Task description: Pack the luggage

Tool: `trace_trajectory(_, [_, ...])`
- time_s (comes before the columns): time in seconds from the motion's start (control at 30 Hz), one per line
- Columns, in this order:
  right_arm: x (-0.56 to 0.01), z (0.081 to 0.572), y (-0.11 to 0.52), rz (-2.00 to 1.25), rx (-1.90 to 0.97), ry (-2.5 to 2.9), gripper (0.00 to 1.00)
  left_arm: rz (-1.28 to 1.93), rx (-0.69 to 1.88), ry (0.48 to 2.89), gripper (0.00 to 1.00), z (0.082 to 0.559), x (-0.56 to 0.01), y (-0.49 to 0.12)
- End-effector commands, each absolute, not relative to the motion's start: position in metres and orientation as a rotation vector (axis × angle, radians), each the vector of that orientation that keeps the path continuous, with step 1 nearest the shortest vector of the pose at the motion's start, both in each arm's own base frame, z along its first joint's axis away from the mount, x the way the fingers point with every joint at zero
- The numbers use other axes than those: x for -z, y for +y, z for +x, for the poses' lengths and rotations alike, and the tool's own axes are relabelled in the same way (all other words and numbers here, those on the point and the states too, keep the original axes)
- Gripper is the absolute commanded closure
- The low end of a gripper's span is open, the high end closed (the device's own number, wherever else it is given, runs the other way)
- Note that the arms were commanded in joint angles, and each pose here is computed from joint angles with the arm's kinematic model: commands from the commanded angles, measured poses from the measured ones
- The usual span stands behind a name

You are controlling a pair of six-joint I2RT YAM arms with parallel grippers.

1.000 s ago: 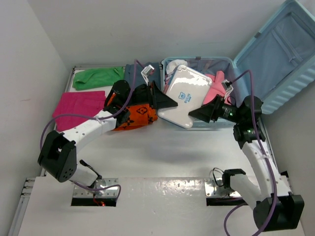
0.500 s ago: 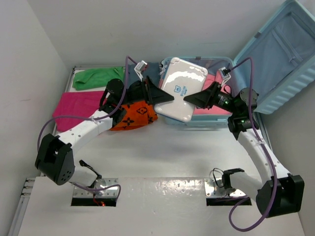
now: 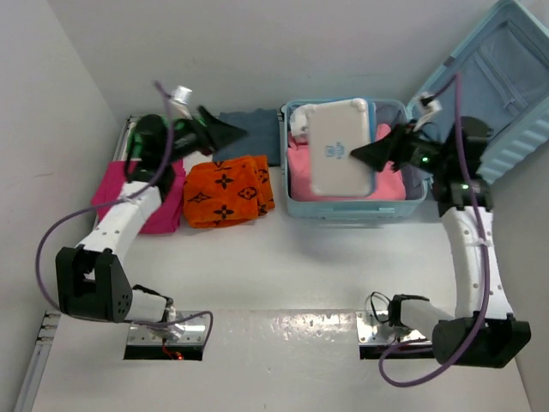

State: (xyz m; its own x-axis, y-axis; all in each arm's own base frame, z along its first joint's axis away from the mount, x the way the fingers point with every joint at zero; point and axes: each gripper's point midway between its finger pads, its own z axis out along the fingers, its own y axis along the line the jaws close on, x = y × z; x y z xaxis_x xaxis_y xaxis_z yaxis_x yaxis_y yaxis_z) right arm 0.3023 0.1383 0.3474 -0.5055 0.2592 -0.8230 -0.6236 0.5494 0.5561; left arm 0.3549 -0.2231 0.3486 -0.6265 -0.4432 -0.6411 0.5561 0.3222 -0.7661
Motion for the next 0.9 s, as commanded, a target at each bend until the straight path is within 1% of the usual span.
trace_trajectory(0.0, [-0.383, 0.314, 0.086, -0.417, -0.749, 1.698, 1.00, 0.039, 1.188, 1.639, 0.06, 0.383, -0.377, -0.153])
trace_trajectory(0.07, [-0.393, 0.318, 0.076, -0.422, -0.659, 1.675, 1.00, 0.034, 1.138, 1.625, 0.05, 0.385, -0.382, -0.138])
trace_trajectory(0.1, [-0.392, 0.319, 0.070, -0.408, -0.628, 1.685, 1.00, 0.034, 1.116, 1.622, 0.00, 0.384, -0.384, -0.128])
trace_trajectory(0.23, [-0.388, 0.334, 0.055, -0.392, -0.475, 1.713, 1.00, 0.060, 1.043, 1.614, 0.00, 0.379, -0.386, -0.106])
trace_trajectory(0.37, [-0.351, 0.362, 0.068, -0.530, -0.335, 1.729, 1.00, 0.076, 1.034, 1.595, 0.00, 0.368, -0.376, -0.098])
trace_trajectory(0.4, [-0.339, 0.377, 0.065, -0.520, -0.297, 1.735, 1.00, 0.069, 1.041, 1.597, 0.00, 0.368, -0.372, -0.098])
trace_trajectory(0.43, [-0.335, 0.381, 0.074, -0.553, -0.295, 1.731, 1.00, 0.055, 1.037, 1.606, 0.00, 0.367, -0.366, -0.095])
trace_trajectory(0.47, [-0.317, 0.393, 0.082, -0.577, -0.290, 1.767, 1.00, 0.054, 1.041, 1.599, 0.00, 0.367, -0.368, -0.096])
trace_trajectory(0.53, [-0.328, 0.411, 0.086, -0.601, -0.224, 1.707, 1.00, 0.046, 1.045, 1.609, 0.00, 0.367, -0.362, -0.096])
trace_trajectory(0.57, [-0.320, 0.429, 0.087, -0.627, -0.193, 1.715, 1.00, 0.029, 1.039, 1.615, 0.00, 0.368, -0.358, -0.094])
trace_trajectory(0.63, [-0.347, 0.446, 0.082, -0.638, -0.144, 1.643, 1.00, -0.010, 1.022, 1.625, 0.00, 0.375, -0.351, -0.090])
trace_trajectory(0.67, [-0.332, 0.464, 0.070, -0.655, -0.110, 1.667, 1.00, -0.024, 1.034, 1.628, 0.00, 0.375, -0.351, -0.090])
trace_trajectory(0.73, [-0.353, 0.482, 0.066, -0.683, -0.093, 1.616, 1.00, -0.059, 1.026, 1.646, 0.00, 0.386, -0.340, -0.086])
trace_trajectory(0.77, [-0.346, 0.495, 0.043, -0.679, -0.046, 1.633, 1.00, -0.060, 1.016, 1.636, 0.00, 0.391, -0.346, -0.085])
trace_trajectory(0.8, [-0.350, 0.502, 0.038, -0.689, -0.035, 1.623, 1.00, -0.064, 1.018, 1.641, 0.00, 0.394, -0.345, -0.084])
trace_trajectory(0.83, [-0.368, 0.512, 0.035, -0.723, -0.004, 1.579, 1.00, -0.084, 1.020, 1.646, 0.00, 0.399, -0.343, -0.082])
trace_trajectory(0.87, [-0.362, 0.522, 0.021, -0.740, 0.037, 1.582, 1.00, -0.101, 1.015, 1.655, 0.00, 0.409, -0.339, -0.080])
